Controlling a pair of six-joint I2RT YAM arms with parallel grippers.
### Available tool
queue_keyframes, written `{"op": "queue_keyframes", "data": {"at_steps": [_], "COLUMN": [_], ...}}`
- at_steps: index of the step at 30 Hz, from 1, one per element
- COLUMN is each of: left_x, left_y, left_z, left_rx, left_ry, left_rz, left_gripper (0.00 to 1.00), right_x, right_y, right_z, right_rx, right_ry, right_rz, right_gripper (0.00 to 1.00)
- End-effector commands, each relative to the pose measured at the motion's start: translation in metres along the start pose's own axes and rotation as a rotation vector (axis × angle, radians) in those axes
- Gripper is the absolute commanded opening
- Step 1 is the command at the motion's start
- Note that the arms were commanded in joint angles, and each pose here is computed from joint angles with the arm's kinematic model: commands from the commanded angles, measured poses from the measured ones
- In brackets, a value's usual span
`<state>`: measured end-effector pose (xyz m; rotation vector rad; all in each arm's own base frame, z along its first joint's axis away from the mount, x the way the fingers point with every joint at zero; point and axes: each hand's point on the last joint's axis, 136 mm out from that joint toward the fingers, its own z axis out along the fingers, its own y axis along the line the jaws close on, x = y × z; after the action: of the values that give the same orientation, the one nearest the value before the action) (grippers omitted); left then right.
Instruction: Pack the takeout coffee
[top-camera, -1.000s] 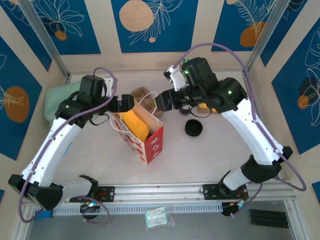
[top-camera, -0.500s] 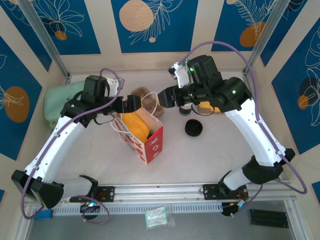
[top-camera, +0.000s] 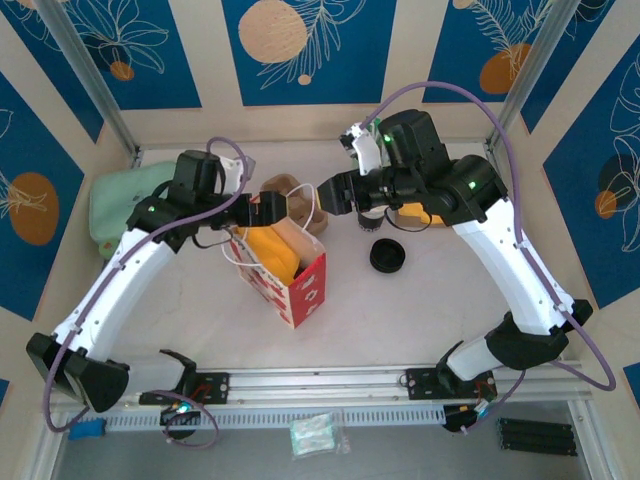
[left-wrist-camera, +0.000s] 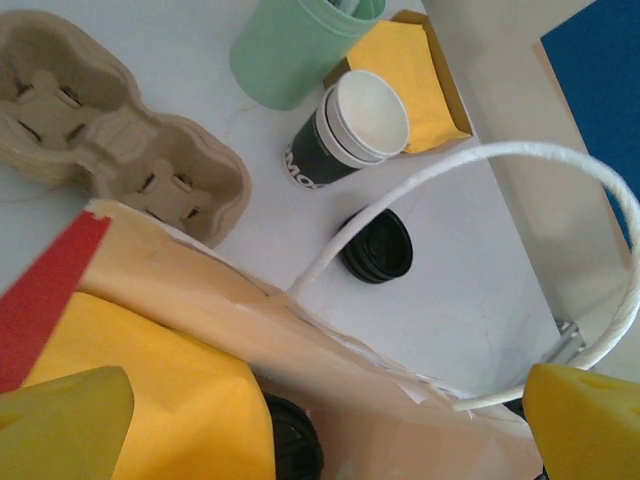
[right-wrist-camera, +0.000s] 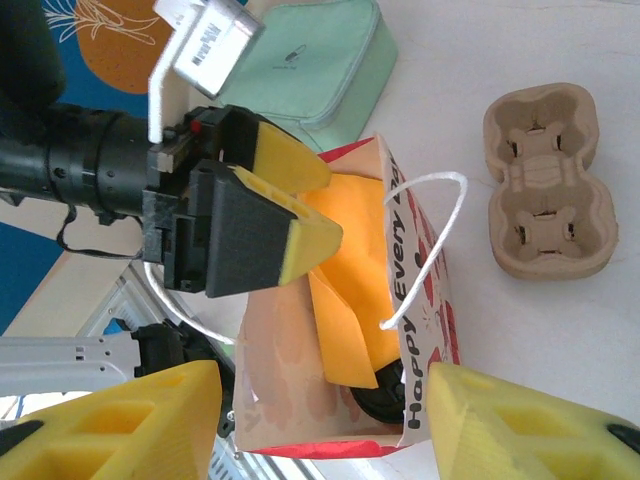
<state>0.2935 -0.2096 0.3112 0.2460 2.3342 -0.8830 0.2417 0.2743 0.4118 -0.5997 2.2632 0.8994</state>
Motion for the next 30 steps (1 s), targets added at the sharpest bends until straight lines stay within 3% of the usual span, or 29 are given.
{"op": "queue_keyframes", "data": {"at_steps": [1,10,18,26,30], "left_x": [-0.024,-0.062,-0.076,-0.069,-0.058], "left_y": [-0.001,0.014,0.052,0.111,0.142], "left_z": [-0.027,-0.06,-0.083,-0.111,-0.121], "left_rx": [-0.075,-0.179,-0.343,-0.523,-0.595], "left_ry": [-0.107,-0.246,-0.329,-0.429,-0.477], "left_rz": [0.068,0.079,0.095,0.064,0.053], "left_gripper": [0.99,0.99,0.99,0.99,0.99], "right_x": [-0.004,-0.002,0.005,0.022,0.039], "right_y": [0.008,-0.009,-0.053,-0.113,-0.155], "right_z": [-0.018,-0.031,-0.042,-0.046,-0.044], "right_rx": [-0.029,0.01,0.109,0.233,0.365], "right_ry": [-0.038,-0.066,-0.123,-0.216,-0.256], "right_rz": [-0.001,0.037,0.107,0.211,0.26], "right_gripper": [0.57,0.6,0.7,1.0,0.99]}}
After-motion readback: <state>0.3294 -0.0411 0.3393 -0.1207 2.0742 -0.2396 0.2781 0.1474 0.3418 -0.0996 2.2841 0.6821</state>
